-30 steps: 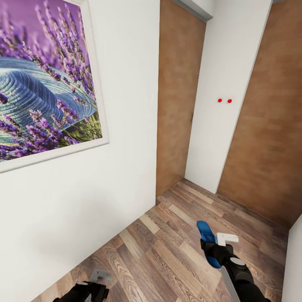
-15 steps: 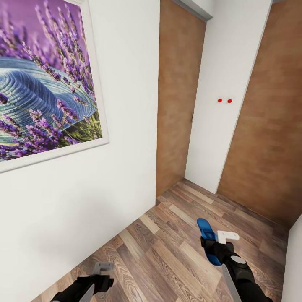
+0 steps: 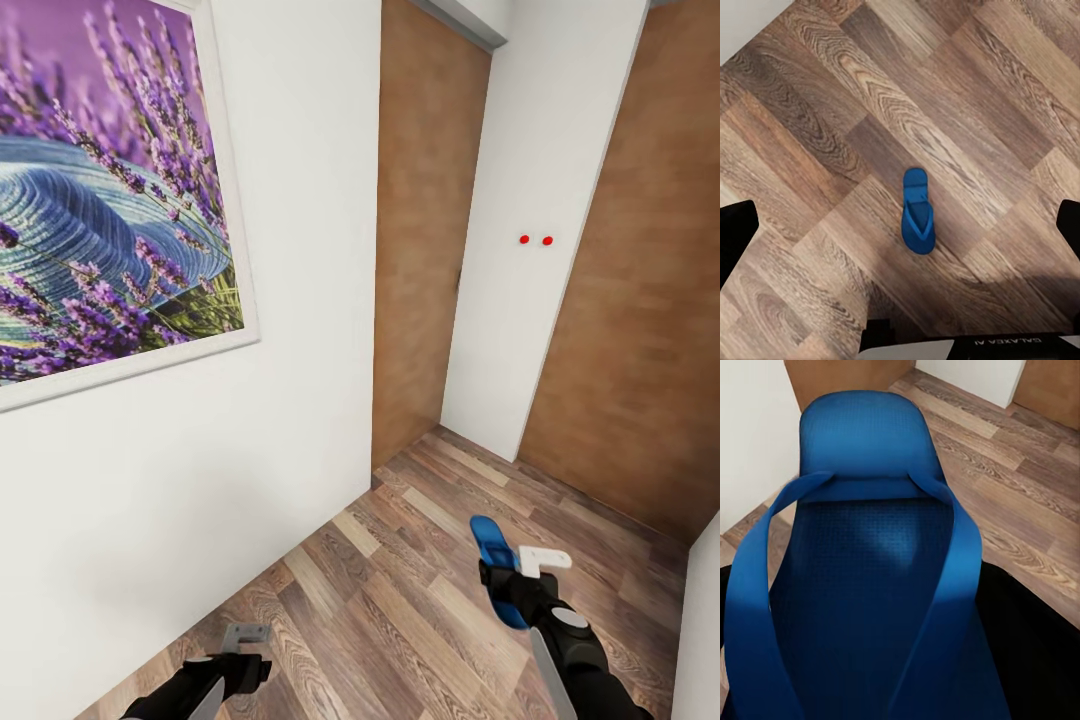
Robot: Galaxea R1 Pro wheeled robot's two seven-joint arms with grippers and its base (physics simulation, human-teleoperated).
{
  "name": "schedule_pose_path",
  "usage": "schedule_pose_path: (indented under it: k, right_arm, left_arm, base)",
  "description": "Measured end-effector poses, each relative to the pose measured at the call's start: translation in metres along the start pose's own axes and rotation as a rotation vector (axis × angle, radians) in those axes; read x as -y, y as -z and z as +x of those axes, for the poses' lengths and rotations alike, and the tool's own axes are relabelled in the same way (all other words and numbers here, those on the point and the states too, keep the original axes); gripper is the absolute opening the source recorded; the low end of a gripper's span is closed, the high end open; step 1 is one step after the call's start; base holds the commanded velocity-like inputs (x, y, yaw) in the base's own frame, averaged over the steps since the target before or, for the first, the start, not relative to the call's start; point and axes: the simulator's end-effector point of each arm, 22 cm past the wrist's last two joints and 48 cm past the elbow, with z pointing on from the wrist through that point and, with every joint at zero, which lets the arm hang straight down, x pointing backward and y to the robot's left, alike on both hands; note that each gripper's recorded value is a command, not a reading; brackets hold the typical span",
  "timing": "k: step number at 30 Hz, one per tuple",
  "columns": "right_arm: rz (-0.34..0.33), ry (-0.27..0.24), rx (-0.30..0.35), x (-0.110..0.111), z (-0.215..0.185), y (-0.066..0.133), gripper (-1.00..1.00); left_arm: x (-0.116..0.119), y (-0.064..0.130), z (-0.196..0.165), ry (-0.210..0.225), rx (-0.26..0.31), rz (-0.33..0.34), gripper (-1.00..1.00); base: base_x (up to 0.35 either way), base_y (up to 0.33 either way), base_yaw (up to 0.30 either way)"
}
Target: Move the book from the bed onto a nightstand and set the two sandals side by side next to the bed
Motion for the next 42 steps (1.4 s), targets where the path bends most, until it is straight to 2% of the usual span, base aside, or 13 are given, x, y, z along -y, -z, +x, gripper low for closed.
schedule_pose_path:
  k: [13, 33, 42]
  right_arm:
    - [0.0, 0.001, 0.013, 0.001, -0.006, 0.001, -1.0]
    - [-0.015, -0.009, 0.084, -0.007, -0.031, -0.002, -1.0]
    - [-0.015, -0.009, 0.087, -0.007, -0.024, -0.006, -1.0]
  left_arm:
    - [0.0, 0.0, -0.004, -0.001, 0.017, -0.002, 1.0]
    - [-0.002, -0.016, -0.007, -0.003, 0.032, -0.005, 1.0]
    - [-0.001, -0.024, -0.008, -0.009, 0.038, -0.004, 1.0]
  base:
    - [0.0, 0.0, 0.0]
    - [0.0, 0.0, 0.0]
    - [0.0, 0.0, 0.0]
